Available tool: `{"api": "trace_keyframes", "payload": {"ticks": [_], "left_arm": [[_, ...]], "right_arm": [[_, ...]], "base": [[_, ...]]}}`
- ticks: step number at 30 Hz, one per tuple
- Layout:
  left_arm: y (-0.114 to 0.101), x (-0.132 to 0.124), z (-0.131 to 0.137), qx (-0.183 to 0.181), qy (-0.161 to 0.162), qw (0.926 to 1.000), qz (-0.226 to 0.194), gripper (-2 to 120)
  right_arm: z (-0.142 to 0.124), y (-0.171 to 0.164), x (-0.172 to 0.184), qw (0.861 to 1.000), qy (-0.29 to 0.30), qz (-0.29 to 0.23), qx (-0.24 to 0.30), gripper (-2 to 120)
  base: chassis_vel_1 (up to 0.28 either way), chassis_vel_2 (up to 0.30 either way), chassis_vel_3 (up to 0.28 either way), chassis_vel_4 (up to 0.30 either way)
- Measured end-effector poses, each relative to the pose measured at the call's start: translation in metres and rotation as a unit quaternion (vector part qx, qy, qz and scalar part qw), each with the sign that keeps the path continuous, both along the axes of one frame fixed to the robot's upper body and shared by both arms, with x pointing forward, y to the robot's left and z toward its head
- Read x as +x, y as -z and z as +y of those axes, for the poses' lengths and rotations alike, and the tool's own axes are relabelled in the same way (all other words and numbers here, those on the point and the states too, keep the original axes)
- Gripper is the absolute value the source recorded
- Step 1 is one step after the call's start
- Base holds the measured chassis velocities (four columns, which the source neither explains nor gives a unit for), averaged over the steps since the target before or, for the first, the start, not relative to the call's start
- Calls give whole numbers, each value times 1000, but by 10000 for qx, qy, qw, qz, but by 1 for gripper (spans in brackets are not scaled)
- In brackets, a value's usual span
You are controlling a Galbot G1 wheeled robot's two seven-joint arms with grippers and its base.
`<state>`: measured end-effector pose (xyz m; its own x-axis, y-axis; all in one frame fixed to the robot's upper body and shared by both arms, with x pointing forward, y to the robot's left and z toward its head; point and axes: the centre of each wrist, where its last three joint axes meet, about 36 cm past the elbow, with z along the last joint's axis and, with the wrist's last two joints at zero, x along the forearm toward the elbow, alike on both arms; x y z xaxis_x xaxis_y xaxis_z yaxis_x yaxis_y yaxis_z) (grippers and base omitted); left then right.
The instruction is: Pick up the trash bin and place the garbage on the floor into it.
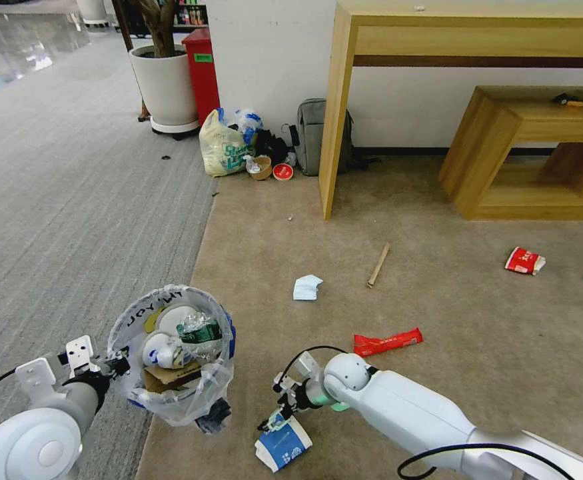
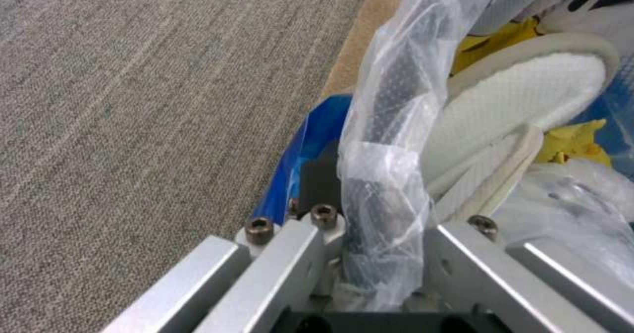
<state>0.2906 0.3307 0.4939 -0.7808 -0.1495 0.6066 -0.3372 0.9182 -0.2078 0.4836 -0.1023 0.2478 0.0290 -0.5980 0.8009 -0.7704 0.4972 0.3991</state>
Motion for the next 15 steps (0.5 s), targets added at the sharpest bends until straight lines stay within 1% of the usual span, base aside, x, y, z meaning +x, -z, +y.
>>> {"api": "trace_keyframes", "payload": {"ticks": [13, 14, 15], "left_arm": [[-1, 0, -4, 6, -11, 10000, 15, 0], [-1, 0, -4, 9, -11, 10000, 12, 0], [-1, 0, -4, 9, -11, 10000, 12, 0]], "right_arm": [[0, 9, 2, 9999, 80, 5, -75, 100], [0, 10, 2, 9999, 92, 6, -65, 97], [0, 10, 2, 9999, 92, 6, -65, 97]], "base": [[0, 0, 0, 0], [0, 0, 0, 0], [0, 0, 0, 0]]}}
